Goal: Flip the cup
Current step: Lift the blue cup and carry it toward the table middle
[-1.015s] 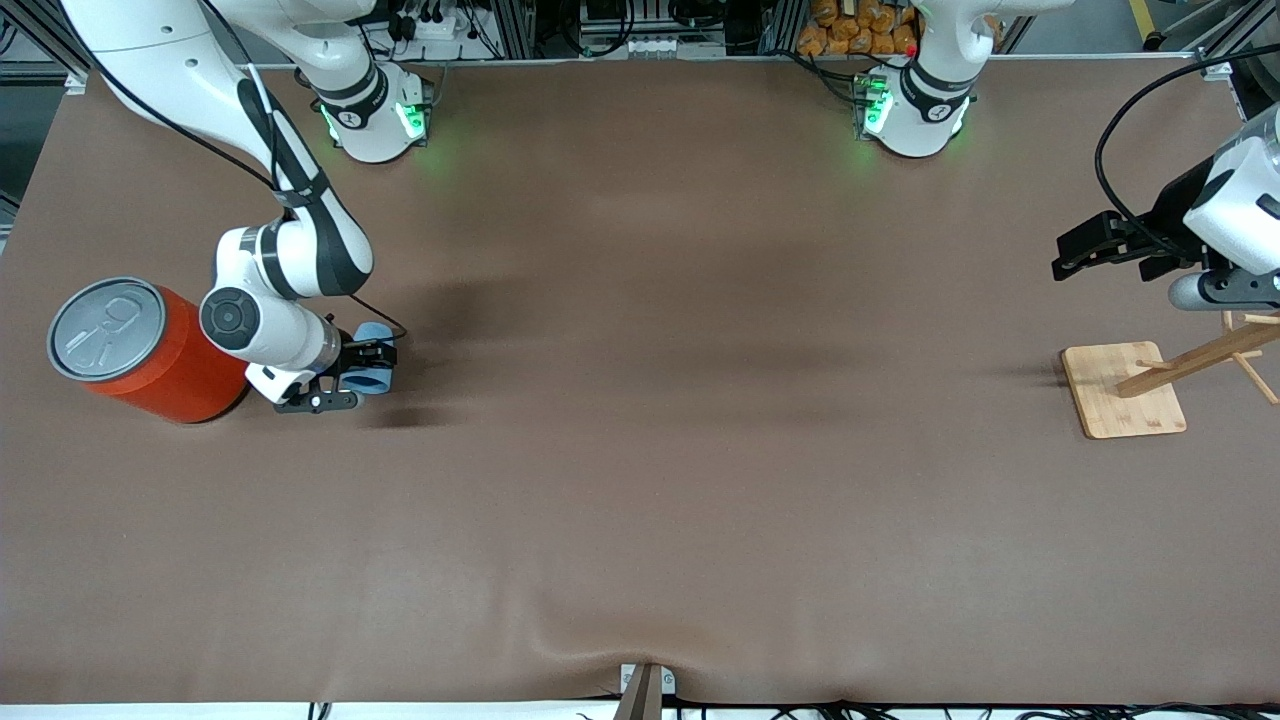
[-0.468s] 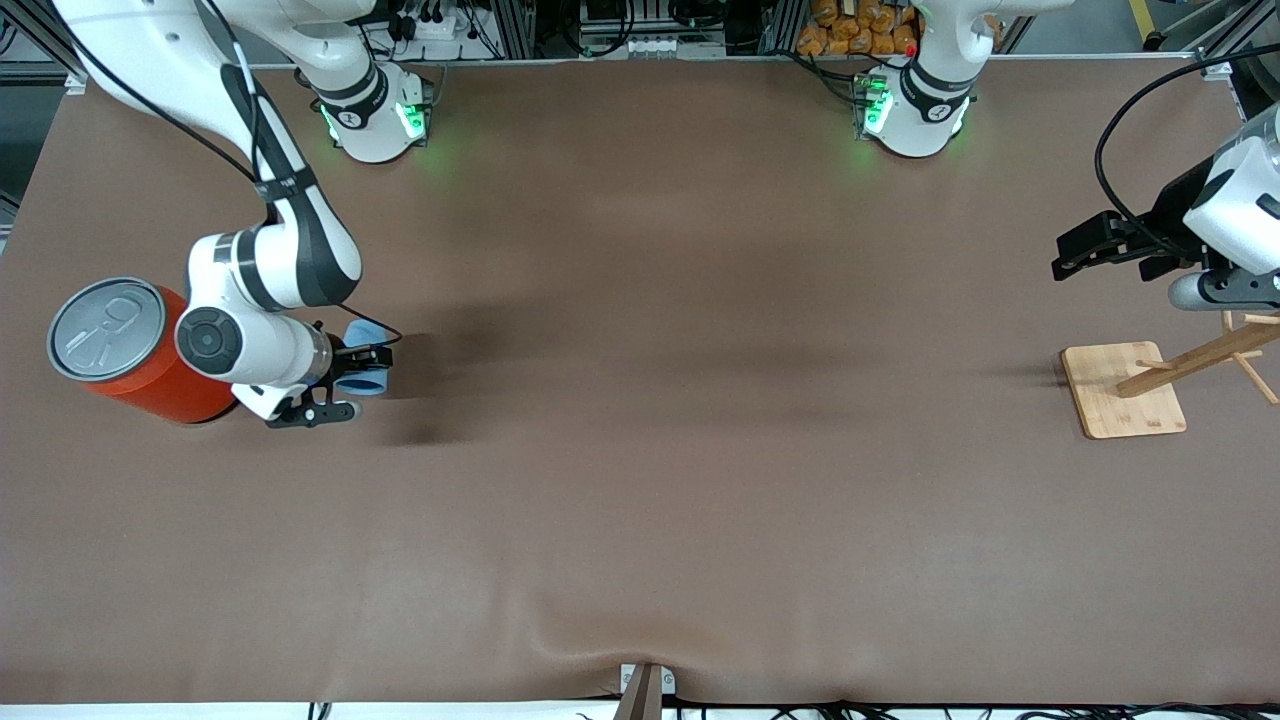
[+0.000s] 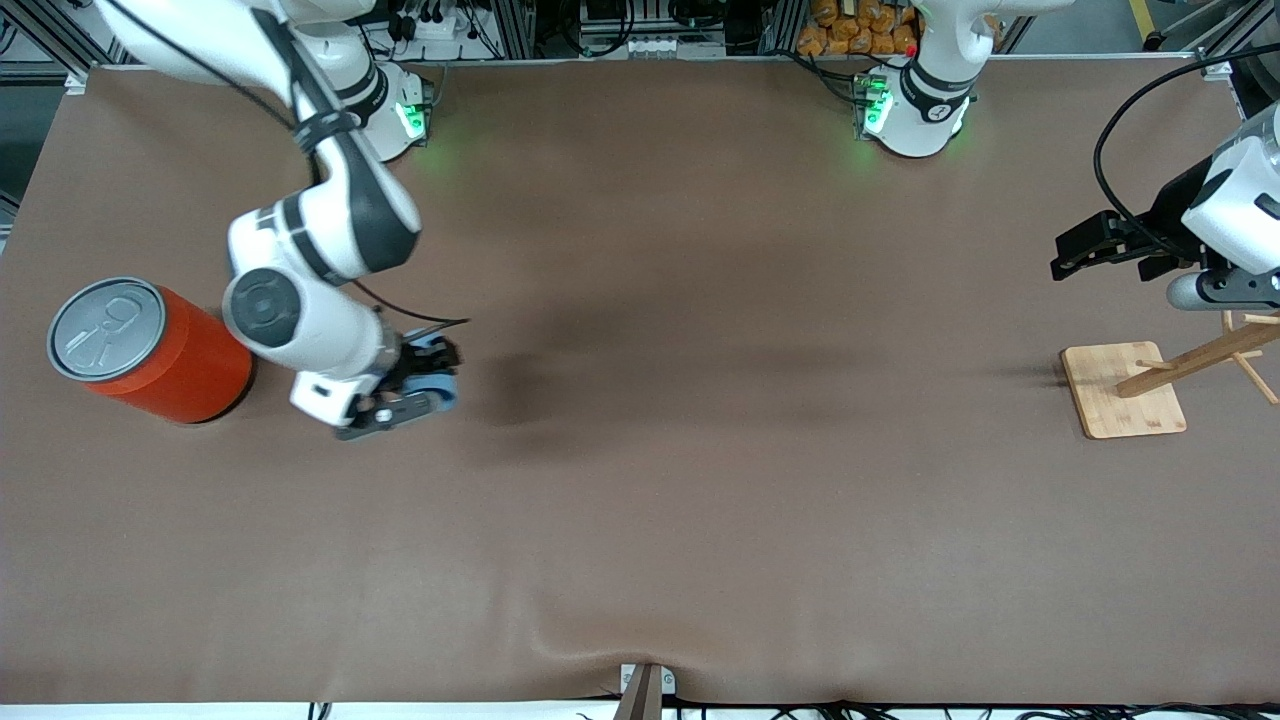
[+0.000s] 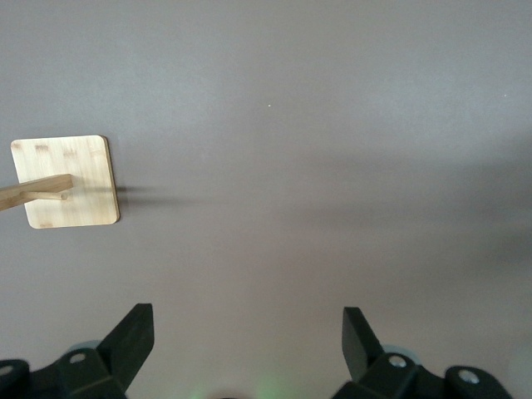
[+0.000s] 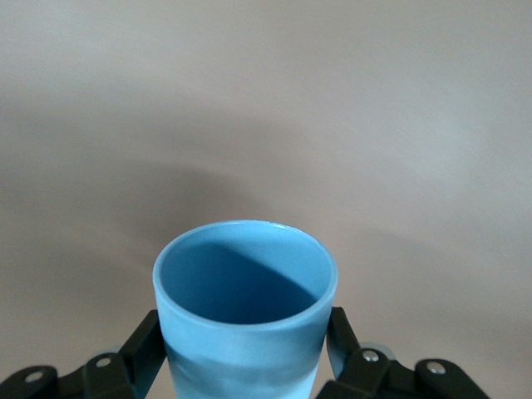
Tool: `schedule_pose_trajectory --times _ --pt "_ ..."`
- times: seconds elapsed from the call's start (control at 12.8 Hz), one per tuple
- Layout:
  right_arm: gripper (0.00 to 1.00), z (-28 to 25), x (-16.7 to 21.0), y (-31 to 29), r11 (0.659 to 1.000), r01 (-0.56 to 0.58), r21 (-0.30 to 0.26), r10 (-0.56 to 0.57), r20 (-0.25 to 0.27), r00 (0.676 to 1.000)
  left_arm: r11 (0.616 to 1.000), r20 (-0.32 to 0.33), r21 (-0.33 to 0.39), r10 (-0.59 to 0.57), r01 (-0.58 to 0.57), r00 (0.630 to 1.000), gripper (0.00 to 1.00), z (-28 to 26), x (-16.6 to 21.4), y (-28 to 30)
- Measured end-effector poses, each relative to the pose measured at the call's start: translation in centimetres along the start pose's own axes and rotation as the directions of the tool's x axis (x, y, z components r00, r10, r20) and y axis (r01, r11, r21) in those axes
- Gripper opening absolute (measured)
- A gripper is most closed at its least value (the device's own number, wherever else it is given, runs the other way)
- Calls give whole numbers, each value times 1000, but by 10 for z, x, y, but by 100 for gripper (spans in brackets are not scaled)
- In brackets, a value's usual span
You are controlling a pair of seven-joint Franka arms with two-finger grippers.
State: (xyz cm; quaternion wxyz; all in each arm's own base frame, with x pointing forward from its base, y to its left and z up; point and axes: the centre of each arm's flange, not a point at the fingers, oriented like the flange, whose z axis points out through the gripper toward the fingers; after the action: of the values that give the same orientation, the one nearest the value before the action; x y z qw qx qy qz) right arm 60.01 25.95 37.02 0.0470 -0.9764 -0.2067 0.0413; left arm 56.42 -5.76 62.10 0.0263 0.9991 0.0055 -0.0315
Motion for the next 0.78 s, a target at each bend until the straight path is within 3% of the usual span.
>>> schedule_pose_trajectory --times 0.16,0.31,0.47,0.78 --pt "82 1 22 -65 981 194 -11 -194 -29 980 1000 0 0 -1 1 1000 100 0 0 0" --pt "82 14 43 -132 924 374 -85 -378 -44 925 1000 0 0 -1 1 1000 100 0 0 -1" --pt "82 40 58 -190 829 527 -185 -545 -64 836 1000 0 0 -4 4 1000 100 0 0 -2" --pt "82 87 61 -262 666 707 -236 -741 -108 662 999 6 10 -54 53 999 100 4 5 -31"
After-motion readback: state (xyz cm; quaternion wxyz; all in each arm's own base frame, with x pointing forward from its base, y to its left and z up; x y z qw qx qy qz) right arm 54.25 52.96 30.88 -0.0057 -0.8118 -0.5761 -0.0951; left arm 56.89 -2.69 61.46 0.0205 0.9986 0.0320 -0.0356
